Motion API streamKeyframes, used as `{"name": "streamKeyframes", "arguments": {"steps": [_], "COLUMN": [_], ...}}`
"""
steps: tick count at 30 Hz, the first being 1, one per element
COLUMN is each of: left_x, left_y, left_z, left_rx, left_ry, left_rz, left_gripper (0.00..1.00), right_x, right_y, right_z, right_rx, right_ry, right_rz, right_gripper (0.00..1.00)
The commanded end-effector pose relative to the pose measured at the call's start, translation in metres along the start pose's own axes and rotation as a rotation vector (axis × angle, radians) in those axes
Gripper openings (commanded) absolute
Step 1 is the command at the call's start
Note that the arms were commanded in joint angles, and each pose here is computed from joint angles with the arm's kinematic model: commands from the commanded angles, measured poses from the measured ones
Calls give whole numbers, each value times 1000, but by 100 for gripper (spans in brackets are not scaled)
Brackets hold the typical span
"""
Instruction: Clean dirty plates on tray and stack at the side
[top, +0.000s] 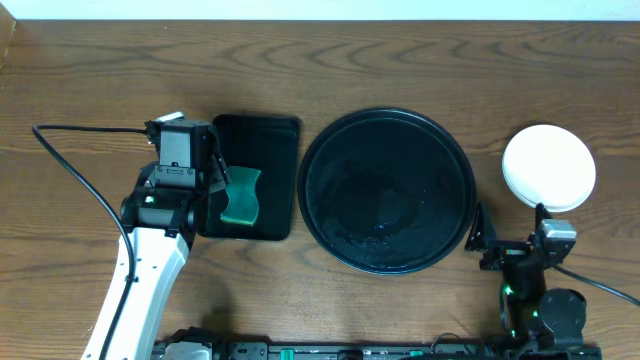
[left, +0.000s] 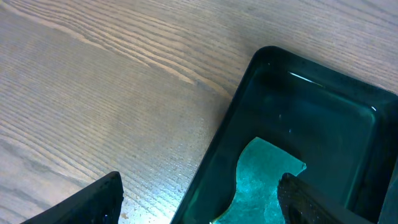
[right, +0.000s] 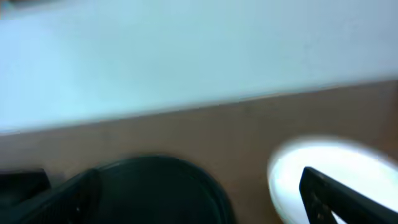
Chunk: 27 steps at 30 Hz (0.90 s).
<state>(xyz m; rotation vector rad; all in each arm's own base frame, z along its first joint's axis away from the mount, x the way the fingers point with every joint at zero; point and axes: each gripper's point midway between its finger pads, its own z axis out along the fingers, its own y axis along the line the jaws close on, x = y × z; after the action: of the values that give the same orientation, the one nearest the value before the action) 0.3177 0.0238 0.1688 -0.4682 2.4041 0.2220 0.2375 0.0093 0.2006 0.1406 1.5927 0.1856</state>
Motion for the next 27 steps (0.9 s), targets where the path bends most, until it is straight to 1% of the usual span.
{"name": "streamKeyframes", "arguments": {"steps": [1, 4, 6, 11, 16, 21, 27], "left_x": [-7, -7, -7, -7, -7, -7, -8], "left_y": [2, 2, 2, 2, 2, 2, 2], "left_z": [-4, -4, -4, -4, -4, -4, -4], "left_rx": [-8, -8, -8, -8, -8, -8, -8], "left_ry": [-21, -21, -21, -21, -21, -21, -21], "left_rz": [-6, -6, -6, -6, -6, -6, -6], "left_gripper": [80, 80, 80, 80, 80, 80, 80], "right_x": [-12, -20, -18, -7, 45, 45, 44], "right_y": [4, 6, 5, 3, -2, 0, -1], "right_z": [3, 4, 5, 7, 9, 9, 9], "right_rx": [-34, -47, -51, -38, -39, -50, -46], "right_ry": [-109, -176, -202, -156, 55, 52, 52], "right_rz": [-5, -5, -21, -82, -183, -311, -310], "right_gripper": [99, 99, 99, 99, 99, 99, 99]}}
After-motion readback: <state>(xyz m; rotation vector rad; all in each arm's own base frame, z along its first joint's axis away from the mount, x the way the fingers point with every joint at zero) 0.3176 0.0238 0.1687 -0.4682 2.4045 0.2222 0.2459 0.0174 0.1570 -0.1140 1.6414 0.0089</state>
